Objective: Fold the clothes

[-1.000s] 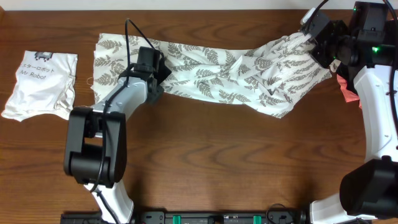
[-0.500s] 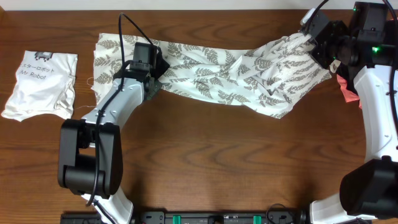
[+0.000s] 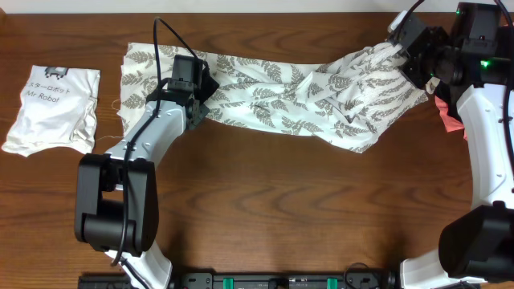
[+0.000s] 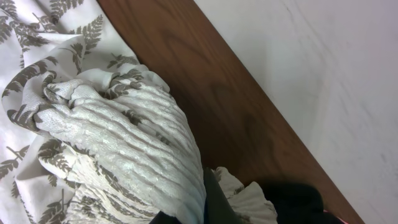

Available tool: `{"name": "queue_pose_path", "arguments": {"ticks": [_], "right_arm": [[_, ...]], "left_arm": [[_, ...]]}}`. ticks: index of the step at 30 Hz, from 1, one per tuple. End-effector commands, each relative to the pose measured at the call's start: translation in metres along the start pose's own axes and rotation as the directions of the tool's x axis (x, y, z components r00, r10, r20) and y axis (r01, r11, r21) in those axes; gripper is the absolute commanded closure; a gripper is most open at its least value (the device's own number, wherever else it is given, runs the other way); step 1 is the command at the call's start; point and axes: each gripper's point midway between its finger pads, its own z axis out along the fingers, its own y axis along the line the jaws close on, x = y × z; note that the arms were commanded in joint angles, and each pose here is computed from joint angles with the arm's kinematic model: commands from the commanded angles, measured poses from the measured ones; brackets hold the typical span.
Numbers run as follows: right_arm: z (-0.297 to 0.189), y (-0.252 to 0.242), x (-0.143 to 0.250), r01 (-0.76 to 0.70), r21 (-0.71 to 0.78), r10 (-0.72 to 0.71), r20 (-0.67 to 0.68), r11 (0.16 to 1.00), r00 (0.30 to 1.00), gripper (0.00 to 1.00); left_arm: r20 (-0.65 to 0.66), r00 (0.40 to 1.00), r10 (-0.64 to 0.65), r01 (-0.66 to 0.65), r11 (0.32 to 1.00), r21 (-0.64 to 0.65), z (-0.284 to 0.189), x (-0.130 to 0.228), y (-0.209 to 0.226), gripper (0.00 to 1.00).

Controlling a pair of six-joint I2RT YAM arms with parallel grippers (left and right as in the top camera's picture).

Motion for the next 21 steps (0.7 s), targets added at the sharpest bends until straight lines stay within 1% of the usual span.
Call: {"name": "queue_pose_path", "arguments": {"ticks": [1,8,14,21], "right_arm": [[-0.004,-0.002,-0.011,0.012,-0.001,-0.012,0.034,1.000,0.999,0.99],[-0.004,-0.002,-0.010,0.011,-0.004,-0.011,0.032,1.000,0.999,0.99],[-0.004,-0.002,-0.010,0.011,-0.004,-0.011,0.032,1.000,0.999,0.99],[-0.004,-0.002,-0.010,0.011,-0.004,-0.011,0.032,1.000,0.999,0.99]], "left_arm": [[0.020,1.000,-0.008,0.009,1.000,-0.029,-0.008,-0.006,0.010,0.65],[0.024,1.000,-0.010,0.011,0.999,-0.032,-0.007,-0.007,0.011,0.65],[0.060,0.998,-0.021,0.024,0.998,-0.056,-0.007,-0.016,0.017,0.65],[0.051,0.999,-0.019,0.021,0.999,-0.049,-0.007,-0.013,0.015,0.66]]}}
